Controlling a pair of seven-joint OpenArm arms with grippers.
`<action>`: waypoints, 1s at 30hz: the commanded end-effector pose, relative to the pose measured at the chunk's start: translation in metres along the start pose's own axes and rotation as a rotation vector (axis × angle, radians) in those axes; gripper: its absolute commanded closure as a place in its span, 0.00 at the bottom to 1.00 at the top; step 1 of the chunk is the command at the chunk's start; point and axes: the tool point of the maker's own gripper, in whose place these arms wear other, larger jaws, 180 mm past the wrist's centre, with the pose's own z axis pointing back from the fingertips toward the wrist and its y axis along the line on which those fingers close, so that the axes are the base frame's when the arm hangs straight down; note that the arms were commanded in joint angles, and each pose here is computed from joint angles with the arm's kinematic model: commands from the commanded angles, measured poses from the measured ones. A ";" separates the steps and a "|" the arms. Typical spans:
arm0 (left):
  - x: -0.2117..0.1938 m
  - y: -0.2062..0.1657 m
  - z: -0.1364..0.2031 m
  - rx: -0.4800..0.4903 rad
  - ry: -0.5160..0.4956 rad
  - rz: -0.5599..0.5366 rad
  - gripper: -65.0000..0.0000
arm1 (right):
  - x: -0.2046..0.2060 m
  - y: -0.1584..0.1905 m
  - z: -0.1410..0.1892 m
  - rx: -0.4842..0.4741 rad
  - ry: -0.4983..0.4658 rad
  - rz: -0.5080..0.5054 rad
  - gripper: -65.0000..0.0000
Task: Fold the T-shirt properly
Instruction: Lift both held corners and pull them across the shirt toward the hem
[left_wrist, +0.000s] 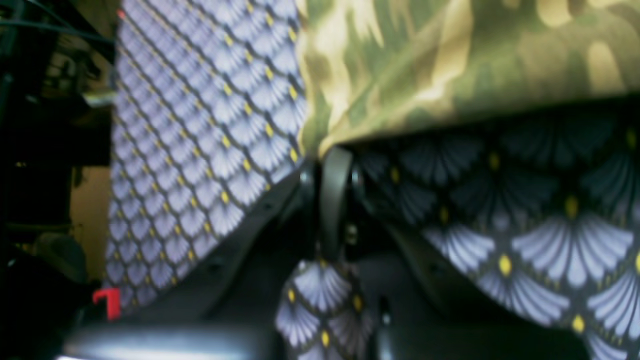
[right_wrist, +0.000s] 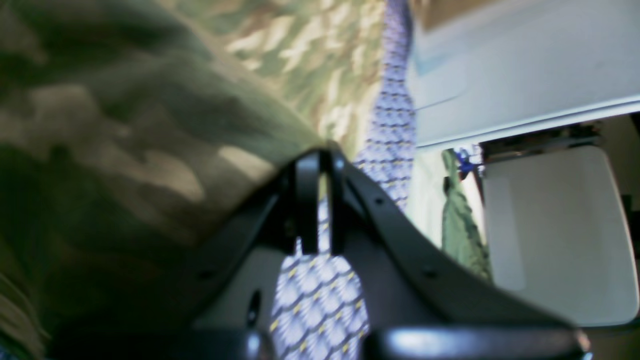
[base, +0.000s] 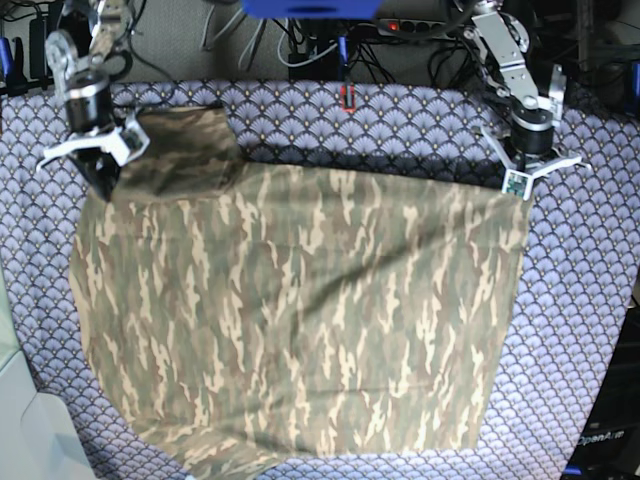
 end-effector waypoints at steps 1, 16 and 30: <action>0.020 0.016 -0.004 0.049 -0.054 0.003 1.00 | 0.007 -0.007 -0.004 -0.013 -0.019 -0.019 0.98; 0.079 0.000 -0.028 0.042 -0.069 -0.032 1.00 | 0.042 -0.061 -0.053 -0.149 -0.055 -0.111 0.98; 0.120 0.002 -0.053 0.044 -0.100 -0.002 0.95 | 0.047 -0.078 -0.087 -0.175 -0.050 -0.152 0.98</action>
